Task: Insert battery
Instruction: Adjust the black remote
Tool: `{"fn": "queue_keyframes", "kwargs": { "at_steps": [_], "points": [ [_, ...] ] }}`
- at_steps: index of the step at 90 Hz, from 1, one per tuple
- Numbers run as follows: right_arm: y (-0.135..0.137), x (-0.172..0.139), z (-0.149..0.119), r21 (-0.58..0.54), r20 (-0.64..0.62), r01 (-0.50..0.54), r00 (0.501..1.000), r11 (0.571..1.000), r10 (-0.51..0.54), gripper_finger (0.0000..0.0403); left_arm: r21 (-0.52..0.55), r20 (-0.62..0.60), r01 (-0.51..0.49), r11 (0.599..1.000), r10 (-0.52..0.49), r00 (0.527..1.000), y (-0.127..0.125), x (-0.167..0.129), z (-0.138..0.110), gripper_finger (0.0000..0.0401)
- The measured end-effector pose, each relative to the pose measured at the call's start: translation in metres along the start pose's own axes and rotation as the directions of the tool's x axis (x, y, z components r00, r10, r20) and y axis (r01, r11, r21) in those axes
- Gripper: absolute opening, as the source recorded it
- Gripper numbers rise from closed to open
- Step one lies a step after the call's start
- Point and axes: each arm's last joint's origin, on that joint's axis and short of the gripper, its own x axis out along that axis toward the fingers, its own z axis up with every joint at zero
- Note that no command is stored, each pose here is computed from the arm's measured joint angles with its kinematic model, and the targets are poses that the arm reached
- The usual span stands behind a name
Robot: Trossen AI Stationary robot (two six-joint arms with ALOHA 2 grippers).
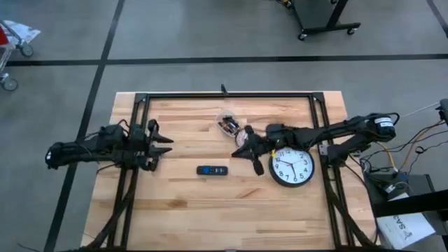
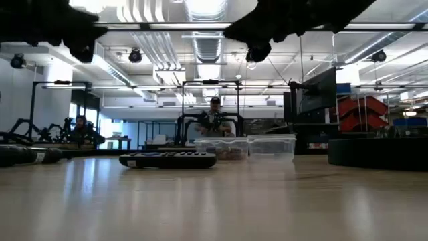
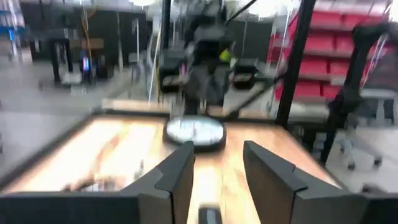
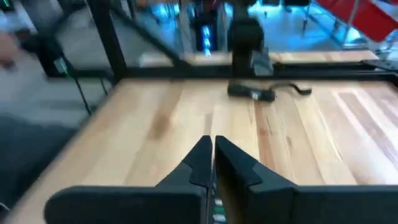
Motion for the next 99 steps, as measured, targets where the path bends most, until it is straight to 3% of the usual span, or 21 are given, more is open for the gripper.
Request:
{"fn": "queue_keyframes", "kwargs": {
  "at_steps": [19,36,51,74,99],
  "points": [
    [0.019,0.033,-0.013,-0.084,-0.249,0.151,0.954,0.985,-0.167,0.0002,-0.064,-0.191,-0.036,0.997,0.023,0.981,0.003,0.019,-0.016,0.0089],
    [0.032,0.069,-0.049,-0.051,-0.407,0.147,0.900,0.988,-0.155,0.0002,-0.118,-0.370,-0.015,0.993,-0.030,0.929,-0.003,0.037,-0.035,0.0059],
    [0.032,0.091,-0.076,-0.069,-0.547,0.219,0.807,0.973,-0.220,0.0002,-0.106,-0.484,-0.040,0.994,-0.016,0.875,-0.011,0.050,-0.051,0.0036],
    [0.025,0.115,-0.079,-0.148,-0.627,0.207,0.737,0.967,-0.254,0.0002,-0.093,-0.607,-0.088,0.992,0.014,0.795,-0.015,0.072,-0.078,0.0022],
    [0.026,0.117,-0.076,-0.122,-0.634,0.228,0.731,0.966,-0.252,0.0002,-0.085,-0.660,-0.086,0.993,0.008,0.751,-0.015,0.094,-0.104,0.0021]
  ]
}}
